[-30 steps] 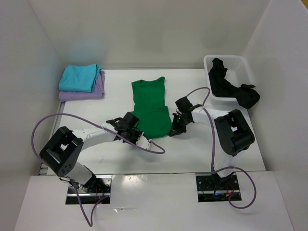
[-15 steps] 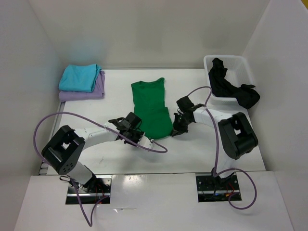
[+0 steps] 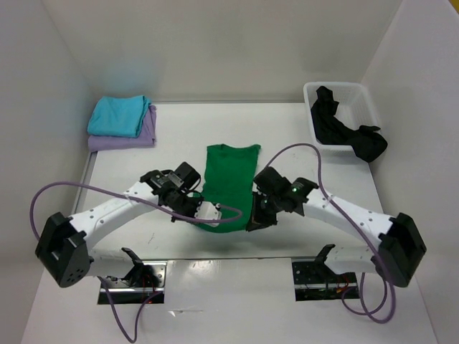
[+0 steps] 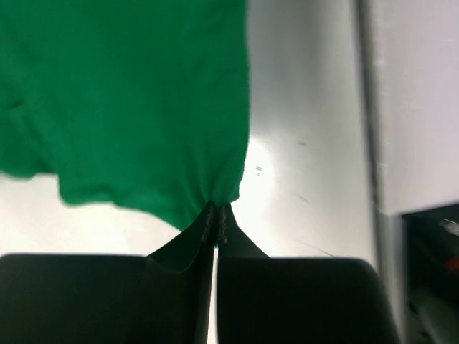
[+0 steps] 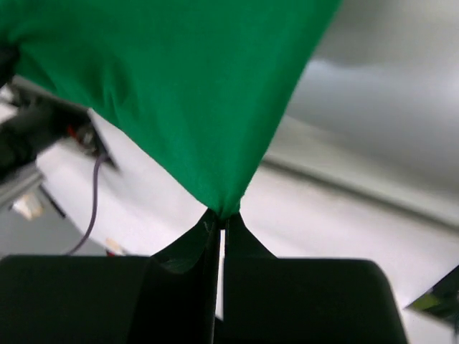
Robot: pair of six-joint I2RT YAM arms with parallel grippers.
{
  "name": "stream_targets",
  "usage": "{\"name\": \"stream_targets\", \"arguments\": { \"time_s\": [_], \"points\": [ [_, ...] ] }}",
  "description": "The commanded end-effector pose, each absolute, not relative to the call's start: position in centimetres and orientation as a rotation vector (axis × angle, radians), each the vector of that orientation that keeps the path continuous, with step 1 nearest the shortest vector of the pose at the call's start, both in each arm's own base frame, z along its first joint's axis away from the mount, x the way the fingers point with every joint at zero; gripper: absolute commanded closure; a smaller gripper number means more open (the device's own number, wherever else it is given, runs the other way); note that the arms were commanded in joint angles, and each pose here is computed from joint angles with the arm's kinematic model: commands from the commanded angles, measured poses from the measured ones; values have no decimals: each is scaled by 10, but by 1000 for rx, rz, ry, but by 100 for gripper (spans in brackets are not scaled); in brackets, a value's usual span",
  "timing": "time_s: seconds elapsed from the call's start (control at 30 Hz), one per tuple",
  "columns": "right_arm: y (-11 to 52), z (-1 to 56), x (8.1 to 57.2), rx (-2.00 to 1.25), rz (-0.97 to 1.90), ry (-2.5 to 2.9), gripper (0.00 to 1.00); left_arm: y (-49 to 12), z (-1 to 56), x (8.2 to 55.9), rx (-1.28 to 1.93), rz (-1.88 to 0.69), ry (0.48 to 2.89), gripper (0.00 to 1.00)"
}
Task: Fold and stack the t-shirts
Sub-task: Grab one side of the 2/3 rectangular tshirt with both arms, then fold the long partially folded tshirt into a neat square
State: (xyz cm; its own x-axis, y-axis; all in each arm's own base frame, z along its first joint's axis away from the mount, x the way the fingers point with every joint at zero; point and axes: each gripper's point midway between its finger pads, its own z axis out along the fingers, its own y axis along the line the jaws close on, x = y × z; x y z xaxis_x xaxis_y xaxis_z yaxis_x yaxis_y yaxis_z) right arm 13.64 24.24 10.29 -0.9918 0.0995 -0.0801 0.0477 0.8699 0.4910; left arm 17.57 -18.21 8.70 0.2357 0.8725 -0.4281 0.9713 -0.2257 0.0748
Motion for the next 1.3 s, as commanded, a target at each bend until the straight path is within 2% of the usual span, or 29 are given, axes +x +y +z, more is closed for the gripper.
{"name": "stream_targets", "arguments": {
  "time_s": [0.0, 0.17, 0.33, 0.57, 0.77, 0.93, 1.27],
  "points": [
    [239, 127, 98, 247, 827, 2977, 100, -173, 122, 133, 2176, -602, 1793, 100],
    [252, 160, 66, 223, 1018, 2980, 100, -190, 172, 132, 2043, -680, 1783, 100],
    [233, 176, 79, 255, 933, 2948, 100, -200, 191, 164, 1842, -716, 1863, 100],
    [199, 171, 143, 330, 907, 2883, 100, -232, 213, 254, 1586, -697, 1862, 100],
    [186, 145, 195, 289, 855, 2898, 100, -238, 199, 325, 1449, -586, 1859, 100],
    [170, 138, 234, 336, 839, 2854, 100, -238, 187, 368, 1391, -529, 1857, 100],
    [164, 112, 292, 364, 967, 2847, 100, -239, 159, 414, 1342, -485, 1877, 100]
  ]
}}
